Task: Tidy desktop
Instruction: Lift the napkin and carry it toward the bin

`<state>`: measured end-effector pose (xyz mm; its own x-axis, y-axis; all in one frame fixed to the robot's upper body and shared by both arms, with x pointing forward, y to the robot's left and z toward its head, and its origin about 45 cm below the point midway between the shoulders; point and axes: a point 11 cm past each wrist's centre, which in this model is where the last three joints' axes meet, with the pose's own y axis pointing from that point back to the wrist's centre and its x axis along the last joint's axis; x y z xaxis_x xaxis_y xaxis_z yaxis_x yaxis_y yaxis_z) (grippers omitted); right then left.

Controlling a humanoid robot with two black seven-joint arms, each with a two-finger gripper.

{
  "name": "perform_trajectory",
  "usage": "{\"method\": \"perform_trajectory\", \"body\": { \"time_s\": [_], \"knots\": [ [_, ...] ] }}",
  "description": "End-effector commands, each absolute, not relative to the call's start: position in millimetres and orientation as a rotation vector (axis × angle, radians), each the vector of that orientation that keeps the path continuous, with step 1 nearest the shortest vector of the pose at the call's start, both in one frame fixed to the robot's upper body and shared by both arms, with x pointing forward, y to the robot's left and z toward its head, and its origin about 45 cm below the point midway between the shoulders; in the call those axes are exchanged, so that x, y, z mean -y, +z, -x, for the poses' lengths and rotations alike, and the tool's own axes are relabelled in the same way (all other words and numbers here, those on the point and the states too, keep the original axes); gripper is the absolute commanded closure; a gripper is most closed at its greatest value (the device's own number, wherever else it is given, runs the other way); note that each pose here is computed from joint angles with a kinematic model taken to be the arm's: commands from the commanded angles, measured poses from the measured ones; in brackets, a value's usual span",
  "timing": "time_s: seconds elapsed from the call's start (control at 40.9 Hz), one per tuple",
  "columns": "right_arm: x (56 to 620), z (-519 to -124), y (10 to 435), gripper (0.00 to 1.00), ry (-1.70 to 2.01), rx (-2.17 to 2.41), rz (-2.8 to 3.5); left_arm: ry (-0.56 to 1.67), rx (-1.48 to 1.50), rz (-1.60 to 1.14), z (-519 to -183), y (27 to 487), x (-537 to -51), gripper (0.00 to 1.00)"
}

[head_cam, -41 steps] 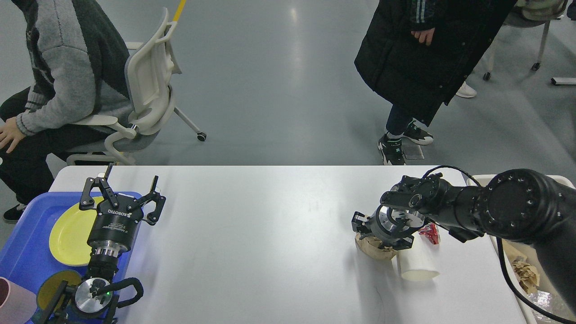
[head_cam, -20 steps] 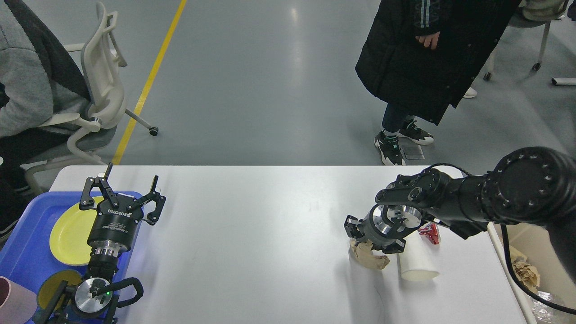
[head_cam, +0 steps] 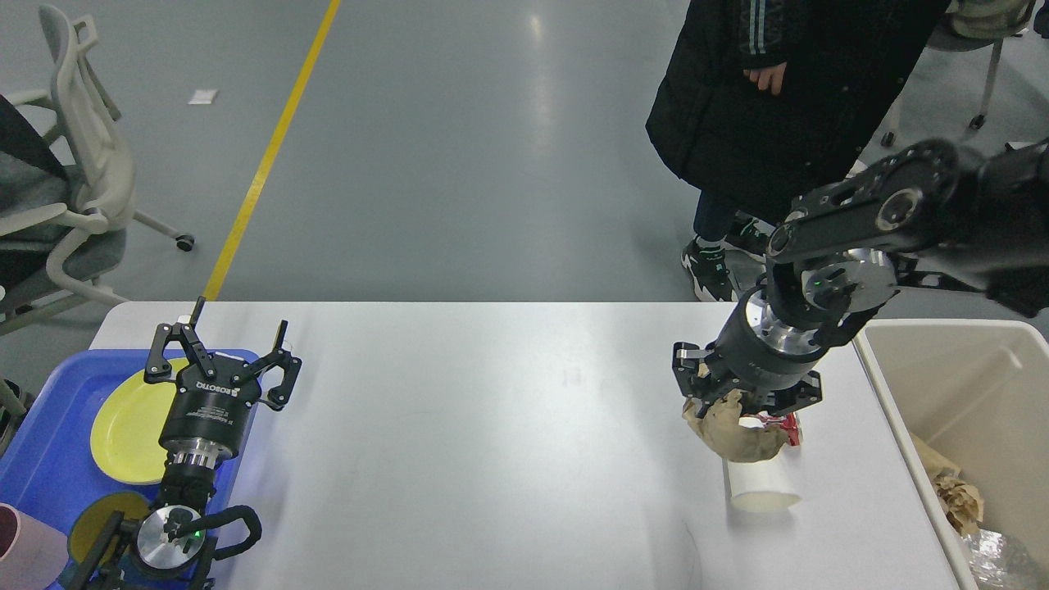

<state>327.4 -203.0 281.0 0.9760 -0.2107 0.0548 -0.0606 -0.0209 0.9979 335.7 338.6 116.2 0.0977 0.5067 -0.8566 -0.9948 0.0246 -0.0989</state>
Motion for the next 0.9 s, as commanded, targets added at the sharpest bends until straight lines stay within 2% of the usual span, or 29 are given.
{"method": "perform_trajectory", "body": {
  "time_s": [0.0,0.195,0.537,0.66,0.88],
  "knots": [
    [210.7,-324.9,334.4,1.00,-0.054,0.239,-1.658,1.343,-0.740,0.859,-335.5,116.1,-338.7,0.04],
    [225.7,-319.3,383.1,1.00,0.052,0.253,-1.691,1.342,-0.739,0.860,-336.0,116.6,-338.5,0.04],
    [240.2,-319.4,380.4,1.00,0.040,0.256,-1.649,1.343,-0.740,0.859,-335.5,116.1,-338.7,0.04],
    [282.7,-330.3,374.8,1.00,-0.015,0.365,-1.587,1.343,-0.740,0.859,-335.5,116.1,-338.7,0.04],
    [394.6,-336.7,336.8,1.00,-0.097,0.652,-1.429,1.345,-0.741,0.859,-335.3,115.7,-338.9,0.04]
  ]
}}
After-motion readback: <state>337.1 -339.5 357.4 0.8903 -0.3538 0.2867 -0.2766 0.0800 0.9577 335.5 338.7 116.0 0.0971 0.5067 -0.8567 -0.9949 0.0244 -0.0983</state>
